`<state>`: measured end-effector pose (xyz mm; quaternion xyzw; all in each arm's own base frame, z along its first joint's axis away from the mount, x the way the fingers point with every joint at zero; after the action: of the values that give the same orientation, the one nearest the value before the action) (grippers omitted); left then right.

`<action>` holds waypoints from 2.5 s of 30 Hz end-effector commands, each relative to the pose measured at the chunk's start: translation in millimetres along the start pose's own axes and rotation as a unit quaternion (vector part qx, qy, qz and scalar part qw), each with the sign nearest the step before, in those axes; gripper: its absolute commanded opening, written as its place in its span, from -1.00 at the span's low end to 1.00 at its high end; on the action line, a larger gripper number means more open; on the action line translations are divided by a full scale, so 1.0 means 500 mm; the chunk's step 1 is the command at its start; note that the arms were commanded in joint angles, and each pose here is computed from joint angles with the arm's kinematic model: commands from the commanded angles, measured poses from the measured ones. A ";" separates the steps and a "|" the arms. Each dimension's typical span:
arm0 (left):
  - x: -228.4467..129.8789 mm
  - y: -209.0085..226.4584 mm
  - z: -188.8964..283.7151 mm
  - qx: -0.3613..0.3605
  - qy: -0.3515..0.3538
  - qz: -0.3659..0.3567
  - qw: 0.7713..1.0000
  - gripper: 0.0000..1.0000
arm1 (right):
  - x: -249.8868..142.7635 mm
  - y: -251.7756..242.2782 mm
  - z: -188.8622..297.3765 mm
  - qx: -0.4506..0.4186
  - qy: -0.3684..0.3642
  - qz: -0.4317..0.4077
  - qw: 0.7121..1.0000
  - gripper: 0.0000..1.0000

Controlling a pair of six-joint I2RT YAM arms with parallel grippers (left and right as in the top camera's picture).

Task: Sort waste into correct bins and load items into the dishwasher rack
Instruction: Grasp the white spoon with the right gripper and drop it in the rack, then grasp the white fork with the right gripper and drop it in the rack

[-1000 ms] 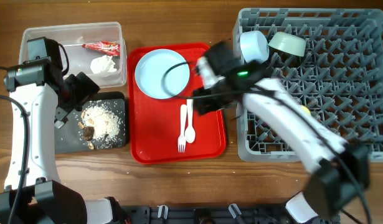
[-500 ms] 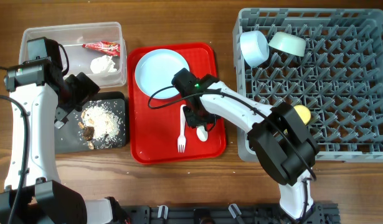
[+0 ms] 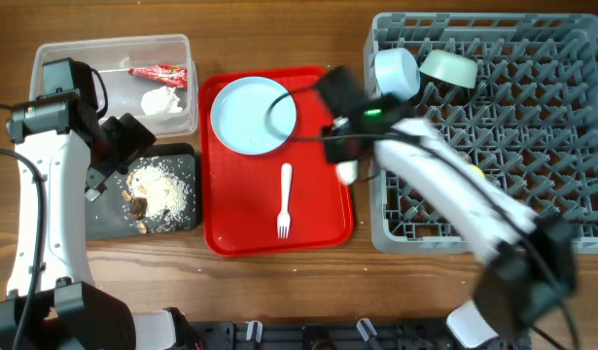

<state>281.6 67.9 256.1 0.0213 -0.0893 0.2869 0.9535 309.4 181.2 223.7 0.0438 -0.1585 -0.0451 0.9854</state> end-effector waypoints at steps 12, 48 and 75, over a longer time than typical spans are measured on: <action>-0.002 0.004 0.012 -0.004 -0.008 0.002 1.000 1.00 | 0.011 -0.185 -0.039 -0.076 0.006 -0.108 0.991 0.09; -0.002 0.004 0.012 -0.004 -0.008 0.002 1.000 1.00 | -0.185 0.109 -0.188 -0.040 0.194 0.030 0.980 -0.14; -0.003 0.002 0.012 -0.009 -0.007 0.002 1.000 1.00 | -0.179 0.106 -0.222 -0.025 0.137 0.117 0.983 -0.49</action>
<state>281.2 67.7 256.0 0.0211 -0.0879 0.2869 0.9537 266.0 253.7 104.6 0.0236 -0.0325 0.0706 0.9967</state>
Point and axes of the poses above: each gripper's point midway between its finger pads, its own z axis back along the fingers, its own y axis along the line the jaws close on, x = y × z, the point moved 10 cm from there along z, back along the fingers, and after that the axes turned 14 degrees about -z, right-handed, at the moved point
